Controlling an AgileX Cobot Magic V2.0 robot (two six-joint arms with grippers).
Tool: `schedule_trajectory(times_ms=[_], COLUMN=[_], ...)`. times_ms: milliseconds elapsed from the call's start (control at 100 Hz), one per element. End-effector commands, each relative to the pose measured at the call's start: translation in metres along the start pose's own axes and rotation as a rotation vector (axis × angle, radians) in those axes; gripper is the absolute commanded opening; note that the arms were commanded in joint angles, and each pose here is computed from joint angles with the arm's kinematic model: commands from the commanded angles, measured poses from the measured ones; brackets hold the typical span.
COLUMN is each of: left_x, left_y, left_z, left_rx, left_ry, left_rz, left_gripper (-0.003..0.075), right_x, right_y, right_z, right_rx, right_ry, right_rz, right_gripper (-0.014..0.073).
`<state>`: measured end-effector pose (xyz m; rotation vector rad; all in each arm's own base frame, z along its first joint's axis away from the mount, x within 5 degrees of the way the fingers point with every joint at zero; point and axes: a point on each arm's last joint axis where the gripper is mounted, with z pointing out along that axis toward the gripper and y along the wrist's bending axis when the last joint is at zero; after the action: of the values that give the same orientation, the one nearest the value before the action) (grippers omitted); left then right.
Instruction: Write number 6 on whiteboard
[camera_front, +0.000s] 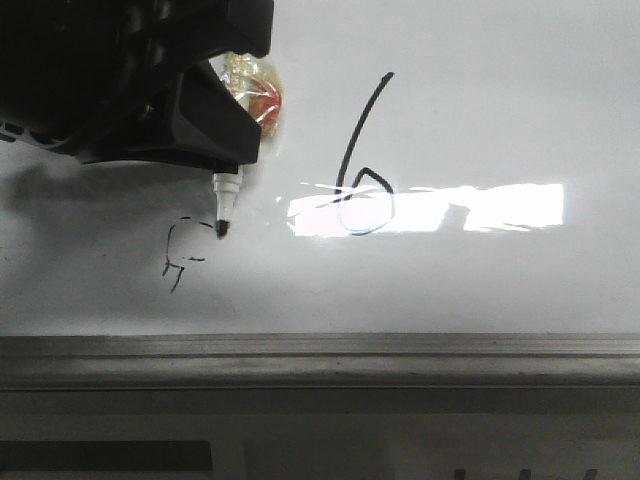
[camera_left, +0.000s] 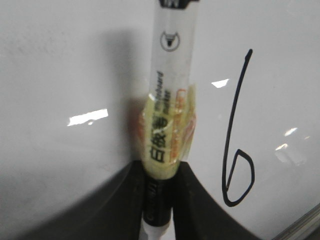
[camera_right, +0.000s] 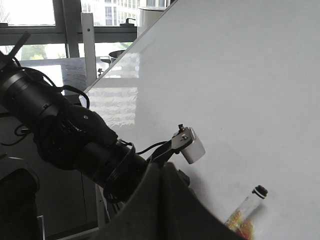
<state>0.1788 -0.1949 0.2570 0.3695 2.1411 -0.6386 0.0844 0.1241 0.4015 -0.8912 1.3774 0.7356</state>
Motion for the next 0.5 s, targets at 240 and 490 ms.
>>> schedule_trajectory(times_ms=[240, 490], left_x=[0.0016, 0.0016], left_y=[0.0248, 0.0251], left_z=[0.0064, 0.0063], left_rx=[-0.239, -0.242], left_ry=[-0.005, -0.006], left_rz=[-0.038, -0.038], left_gripper=[0.0225, 0.0412], right_x=[-0.0118, -0.0118], right_y=[-0.0051, -0.0051], right_z=[-0.0023, -0.0023], right_rx=[0.047, 0.047], right_ry=[-0.059, -0.059], right_rz=[-0.002, -0.002], right_gripper=[-0.0062, -0.0062])
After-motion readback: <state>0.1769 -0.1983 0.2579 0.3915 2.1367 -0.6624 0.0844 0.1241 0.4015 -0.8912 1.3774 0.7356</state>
